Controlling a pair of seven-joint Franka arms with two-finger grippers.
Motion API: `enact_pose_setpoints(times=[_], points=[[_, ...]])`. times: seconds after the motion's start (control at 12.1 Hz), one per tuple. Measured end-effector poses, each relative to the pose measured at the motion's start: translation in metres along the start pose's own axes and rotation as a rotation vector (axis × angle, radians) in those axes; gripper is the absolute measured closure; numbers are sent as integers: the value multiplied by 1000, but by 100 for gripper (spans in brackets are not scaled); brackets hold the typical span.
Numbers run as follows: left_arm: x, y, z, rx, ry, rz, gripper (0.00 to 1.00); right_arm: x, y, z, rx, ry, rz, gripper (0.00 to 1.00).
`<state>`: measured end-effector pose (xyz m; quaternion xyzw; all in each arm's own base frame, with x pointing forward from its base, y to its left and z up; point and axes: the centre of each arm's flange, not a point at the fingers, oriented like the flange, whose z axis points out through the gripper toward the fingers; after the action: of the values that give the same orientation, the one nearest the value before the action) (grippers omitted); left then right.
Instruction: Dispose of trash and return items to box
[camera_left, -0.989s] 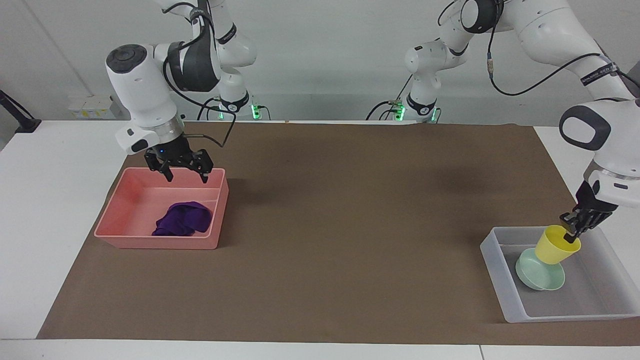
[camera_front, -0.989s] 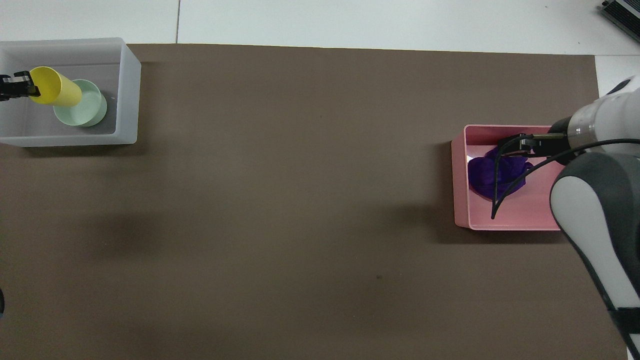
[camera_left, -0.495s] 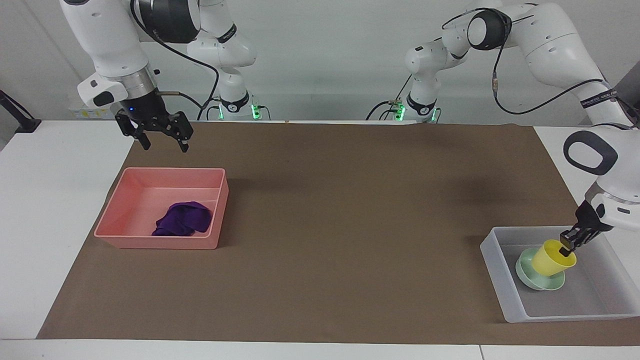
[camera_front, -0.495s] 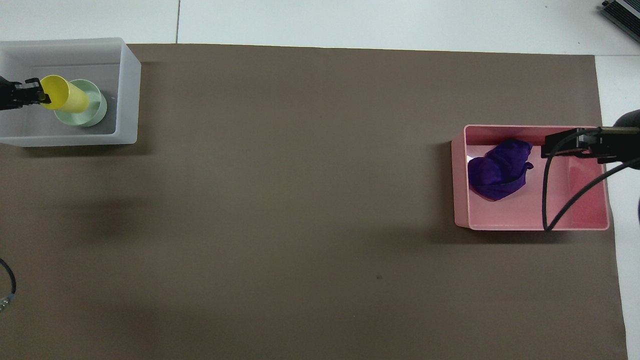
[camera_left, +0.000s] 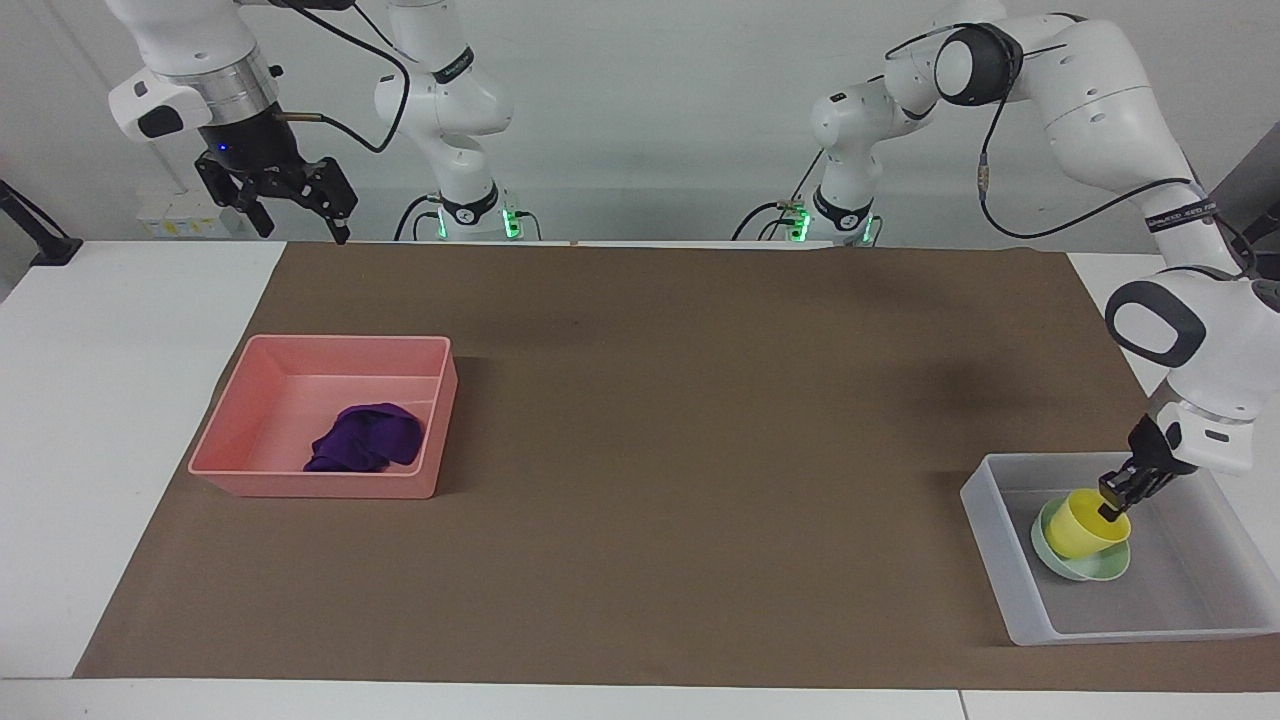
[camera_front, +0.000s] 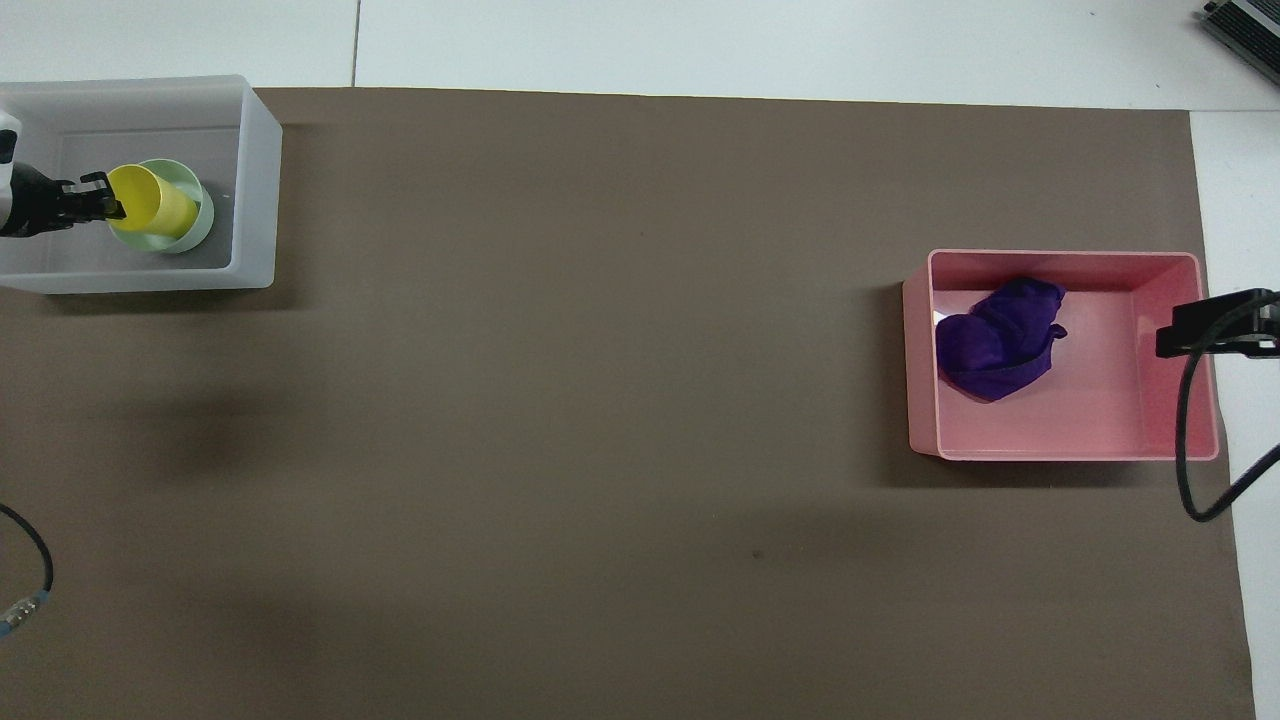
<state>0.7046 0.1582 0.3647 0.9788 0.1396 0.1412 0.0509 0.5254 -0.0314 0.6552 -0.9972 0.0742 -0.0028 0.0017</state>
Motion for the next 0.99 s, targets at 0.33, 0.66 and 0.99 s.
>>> enact_pose_setpoints(times=[0.33,0.66,0.99], points=[[-1,-1,2,3,5,1,75,2,-2,25,1,11,-4,0],[1,14,-5,54,22,108,18,0,-10,36,2,20,-18,0],[-10,56,-57,53,26,267,0,-1,-5,35,2,21,-9,0]])
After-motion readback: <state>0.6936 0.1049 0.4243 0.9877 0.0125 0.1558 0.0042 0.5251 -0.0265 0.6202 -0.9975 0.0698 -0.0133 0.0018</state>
